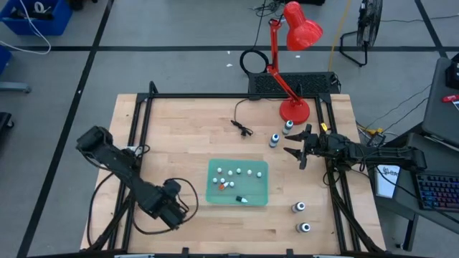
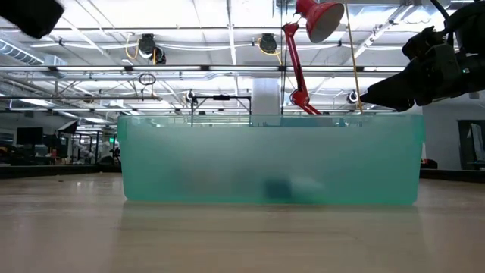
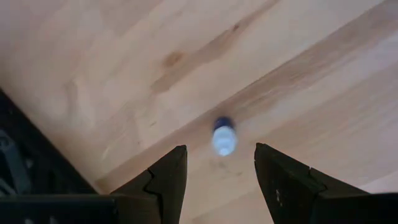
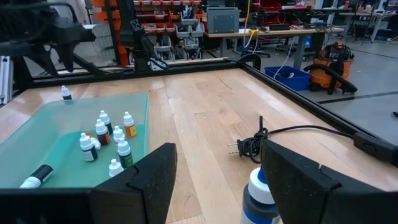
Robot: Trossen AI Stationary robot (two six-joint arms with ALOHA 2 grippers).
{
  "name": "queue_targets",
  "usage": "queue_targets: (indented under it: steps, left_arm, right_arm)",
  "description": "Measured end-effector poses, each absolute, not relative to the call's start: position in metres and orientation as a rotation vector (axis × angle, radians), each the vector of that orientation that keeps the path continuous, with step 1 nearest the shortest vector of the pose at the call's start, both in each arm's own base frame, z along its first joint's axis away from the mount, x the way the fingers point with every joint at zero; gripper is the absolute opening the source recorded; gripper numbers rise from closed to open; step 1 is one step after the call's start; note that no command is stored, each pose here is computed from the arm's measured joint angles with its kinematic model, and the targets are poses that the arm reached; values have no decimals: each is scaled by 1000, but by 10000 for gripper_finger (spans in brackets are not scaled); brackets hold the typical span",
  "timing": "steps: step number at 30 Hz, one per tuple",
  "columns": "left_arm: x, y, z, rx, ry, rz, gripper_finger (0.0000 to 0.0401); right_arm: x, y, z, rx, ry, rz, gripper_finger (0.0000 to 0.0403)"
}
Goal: Pick & Place food coloring
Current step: Put the small blue food coloring bottle into the light blue bin
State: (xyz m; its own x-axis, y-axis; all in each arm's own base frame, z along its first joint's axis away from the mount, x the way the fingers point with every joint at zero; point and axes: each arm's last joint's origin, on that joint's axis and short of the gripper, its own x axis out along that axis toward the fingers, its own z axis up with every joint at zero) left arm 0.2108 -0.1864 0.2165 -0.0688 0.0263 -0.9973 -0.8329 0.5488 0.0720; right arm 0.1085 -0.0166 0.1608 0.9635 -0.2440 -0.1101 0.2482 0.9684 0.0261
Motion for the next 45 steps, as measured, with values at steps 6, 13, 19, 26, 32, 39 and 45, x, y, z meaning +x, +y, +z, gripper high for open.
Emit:
queue_targets:
  steps: [6, 13, 19, 26, 32, 39, 45]
  left_arm:
    - [203, -184, 194, -801, 1505, 765, 191]
    - [204, -185, 178, -841, 1486, 703, 191]
    - [200, -183, 166, -858, 1482, 710, 191]
    - [198, -181, 164, -841, 1482, 725, 191]
    - [198, -181, 164, -843, 1486, 727, 189]
    - [198, -181, 164, -843, 1486, 727, 101]
    - [200, -182, 167, -835, 1485, 700, 53]
  right_arm:
    - [109, -17, 161, 40, 107, -249, 222]
    - [109, -17, 161, 40, 106, -249, 222]
    - [109, -17, 161, 40, 107, -249, 222]
    - [109, -17, 161, 40, 106, -249, 222]
    - [109, -17, 161, 40, 107, -249, 222]
    - [109, -17, 161, 40, 107, -249, 222]
    - [109, -17, 161, 40, 107, -249, 222]
